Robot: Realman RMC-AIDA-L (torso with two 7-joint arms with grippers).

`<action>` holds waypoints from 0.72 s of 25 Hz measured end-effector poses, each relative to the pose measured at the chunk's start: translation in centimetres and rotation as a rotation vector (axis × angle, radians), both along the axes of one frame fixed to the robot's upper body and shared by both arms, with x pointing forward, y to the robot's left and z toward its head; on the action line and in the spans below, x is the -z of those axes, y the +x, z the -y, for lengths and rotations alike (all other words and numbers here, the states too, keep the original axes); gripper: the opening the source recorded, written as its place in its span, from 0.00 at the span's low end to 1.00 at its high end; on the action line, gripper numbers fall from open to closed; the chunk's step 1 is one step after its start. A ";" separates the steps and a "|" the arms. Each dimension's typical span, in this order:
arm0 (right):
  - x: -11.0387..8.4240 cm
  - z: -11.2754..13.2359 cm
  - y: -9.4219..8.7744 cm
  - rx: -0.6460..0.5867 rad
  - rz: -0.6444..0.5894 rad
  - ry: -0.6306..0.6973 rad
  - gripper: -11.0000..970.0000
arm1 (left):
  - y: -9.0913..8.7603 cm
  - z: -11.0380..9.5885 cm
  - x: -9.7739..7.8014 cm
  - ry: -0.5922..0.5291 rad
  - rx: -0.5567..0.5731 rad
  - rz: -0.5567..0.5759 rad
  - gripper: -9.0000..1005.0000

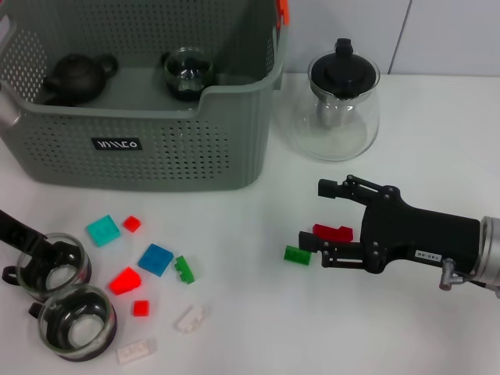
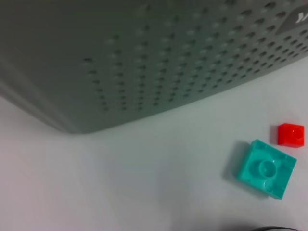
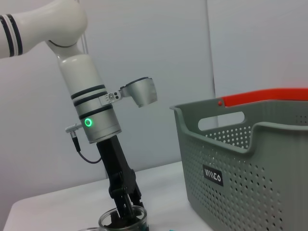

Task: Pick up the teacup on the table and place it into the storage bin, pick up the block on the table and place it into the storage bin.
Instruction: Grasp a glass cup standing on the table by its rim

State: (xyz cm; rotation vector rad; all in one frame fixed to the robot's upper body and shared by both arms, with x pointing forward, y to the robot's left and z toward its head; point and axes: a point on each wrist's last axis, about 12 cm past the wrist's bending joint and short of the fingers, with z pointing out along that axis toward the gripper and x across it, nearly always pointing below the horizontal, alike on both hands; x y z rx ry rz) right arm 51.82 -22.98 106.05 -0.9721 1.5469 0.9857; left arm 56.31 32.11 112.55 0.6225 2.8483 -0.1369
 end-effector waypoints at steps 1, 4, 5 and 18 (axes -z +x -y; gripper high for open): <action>0.0 0.0 0.0 0.001 0.000 0.000 0.97 | 0.0 0.0 0.0 0.001 0.000 -0.002 0.74; 0.0 0.1 0.0 0.004 -0.001 0.001 0.97 | 0.0 0.0 0.0 -0.001 -0.010 -0.010 0.72; 0.0 0.1 0.0 0.004 -0.001 0.001 0.97 | 0.0 0.0 0.0 -0.001 -0.012 -0.011 0.71; -0.2 0.4 -0.3 0.002 0.003 0.026 0.97 | -0.1 -0.4 -0.4 0.001 -0.035 -0.028 0.24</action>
